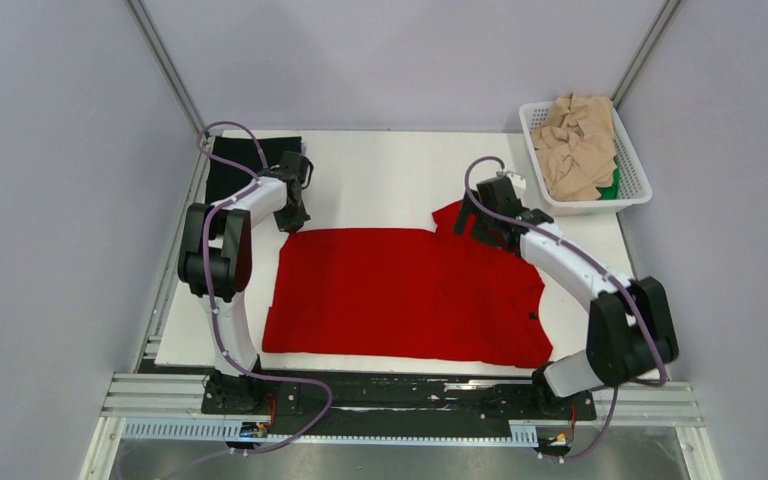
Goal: Fold and stack the t-shirts
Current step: Grab the side of the flattened tshirt furthest away from the robot with both arms
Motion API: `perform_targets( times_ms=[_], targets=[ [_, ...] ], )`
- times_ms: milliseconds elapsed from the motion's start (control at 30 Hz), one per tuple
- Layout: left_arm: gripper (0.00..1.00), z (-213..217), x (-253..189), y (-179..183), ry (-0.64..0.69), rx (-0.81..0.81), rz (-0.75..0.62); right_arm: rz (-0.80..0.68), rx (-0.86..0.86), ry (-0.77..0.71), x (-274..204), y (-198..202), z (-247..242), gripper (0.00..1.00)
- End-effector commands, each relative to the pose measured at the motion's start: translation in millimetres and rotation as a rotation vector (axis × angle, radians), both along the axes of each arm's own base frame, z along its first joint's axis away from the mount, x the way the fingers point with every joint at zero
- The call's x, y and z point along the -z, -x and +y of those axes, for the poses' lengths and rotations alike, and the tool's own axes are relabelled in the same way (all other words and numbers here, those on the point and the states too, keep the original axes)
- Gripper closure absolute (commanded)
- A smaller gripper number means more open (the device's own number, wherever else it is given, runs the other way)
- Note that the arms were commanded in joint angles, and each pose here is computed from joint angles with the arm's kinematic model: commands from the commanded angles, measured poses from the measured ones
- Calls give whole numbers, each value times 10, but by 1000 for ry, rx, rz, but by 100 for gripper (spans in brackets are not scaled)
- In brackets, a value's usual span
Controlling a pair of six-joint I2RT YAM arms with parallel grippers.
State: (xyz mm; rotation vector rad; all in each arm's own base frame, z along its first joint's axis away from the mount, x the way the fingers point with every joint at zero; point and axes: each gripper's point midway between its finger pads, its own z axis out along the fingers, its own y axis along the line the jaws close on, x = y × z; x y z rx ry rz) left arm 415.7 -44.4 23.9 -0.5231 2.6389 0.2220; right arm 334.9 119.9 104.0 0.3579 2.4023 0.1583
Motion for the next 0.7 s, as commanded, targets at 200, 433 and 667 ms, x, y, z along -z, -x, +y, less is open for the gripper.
perform_targets(
  times_ms=[200, 433, 667],
  targets=[
    [100, 11, -316, -20, 9, 6, -80, 46, 104, 134, 131, -1447, -150, 16],
    [100, -40, -335, -77, 22, 16, -90, 81, 90, 267, 433, -1923, -207, 23],
    [100, -82, -376, -126, 23, 27, -96, 142, 80, 284, 736, -1892, -210, 31]
  ],
)
